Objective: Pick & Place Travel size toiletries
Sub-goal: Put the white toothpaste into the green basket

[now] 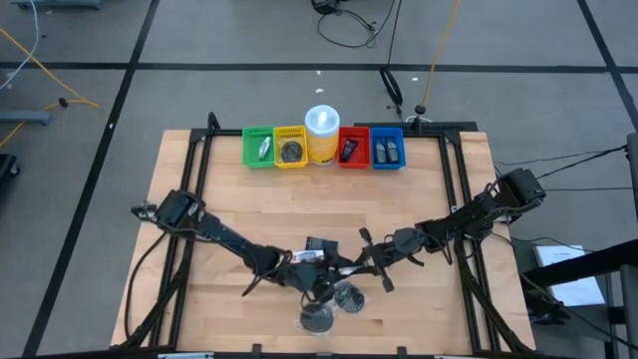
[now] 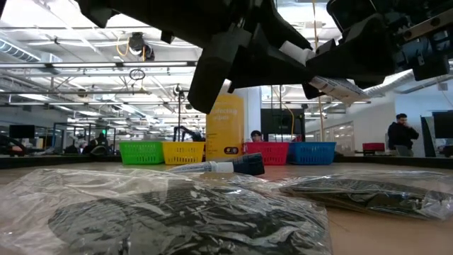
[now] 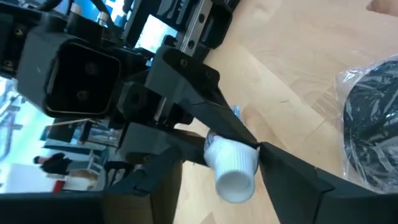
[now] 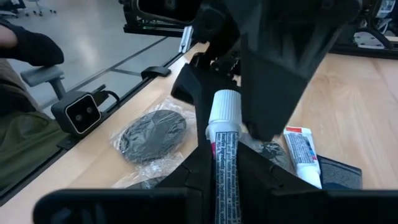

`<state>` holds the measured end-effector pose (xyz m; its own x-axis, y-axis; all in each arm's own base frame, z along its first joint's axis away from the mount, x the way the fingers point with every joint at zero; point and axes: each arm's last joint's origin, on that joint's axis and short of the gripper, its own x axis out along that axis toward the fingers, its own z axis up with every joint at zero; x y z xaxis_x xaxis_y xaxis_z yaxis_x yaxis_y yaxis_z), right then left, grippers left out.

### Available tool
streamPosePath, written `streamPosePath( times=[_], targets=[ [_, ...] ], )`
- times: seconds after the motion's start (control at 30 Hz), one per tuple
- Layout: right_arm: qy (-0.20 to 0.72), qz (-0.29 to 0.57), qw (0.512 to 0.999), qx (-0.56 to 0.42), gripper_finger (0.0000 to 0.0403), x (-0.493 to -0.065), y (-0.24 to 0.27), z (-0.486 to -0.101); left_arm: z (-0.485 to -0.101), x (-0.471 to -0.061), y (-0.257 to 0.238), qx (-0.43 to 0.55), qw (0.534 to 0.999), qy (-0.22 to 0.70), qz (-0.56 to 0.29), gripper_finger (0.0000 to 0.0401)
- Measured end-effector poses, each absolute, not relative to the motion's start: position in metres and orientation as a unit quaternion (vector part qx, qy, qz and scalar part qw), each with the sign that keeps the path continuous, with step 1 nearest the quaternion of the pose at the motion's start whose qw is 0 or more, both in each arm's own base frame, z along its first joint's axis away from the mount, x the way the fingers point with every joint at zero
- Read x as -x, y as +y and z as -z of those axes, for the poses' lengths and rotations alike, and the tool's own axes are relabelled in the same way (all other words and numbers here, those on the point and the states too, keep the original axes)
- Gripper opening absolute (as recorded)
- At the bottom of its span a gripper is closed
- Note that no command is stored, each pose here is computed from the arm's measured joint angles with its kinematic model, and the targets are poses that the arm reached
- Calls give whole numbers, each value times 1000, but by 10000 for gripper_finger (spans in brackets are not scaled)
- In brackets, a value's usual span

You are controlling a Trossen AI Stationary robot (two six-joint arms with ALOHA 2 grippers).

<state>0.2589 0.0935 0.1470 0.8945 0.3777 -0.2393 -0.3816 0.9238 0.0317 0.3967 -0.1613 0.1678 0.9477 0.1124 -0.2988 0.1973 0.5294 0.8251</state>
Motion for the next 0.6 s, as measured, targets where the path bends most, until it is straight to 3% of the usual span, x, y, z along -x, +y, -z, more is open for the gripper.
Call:
streamPosePath(
  times=[0.6],
  targets=[
    [111, -195, 974, 4, 46, -259, 93, -149, -167, -399, -157, -465, 870, 153, 62, 95]
  ],
)
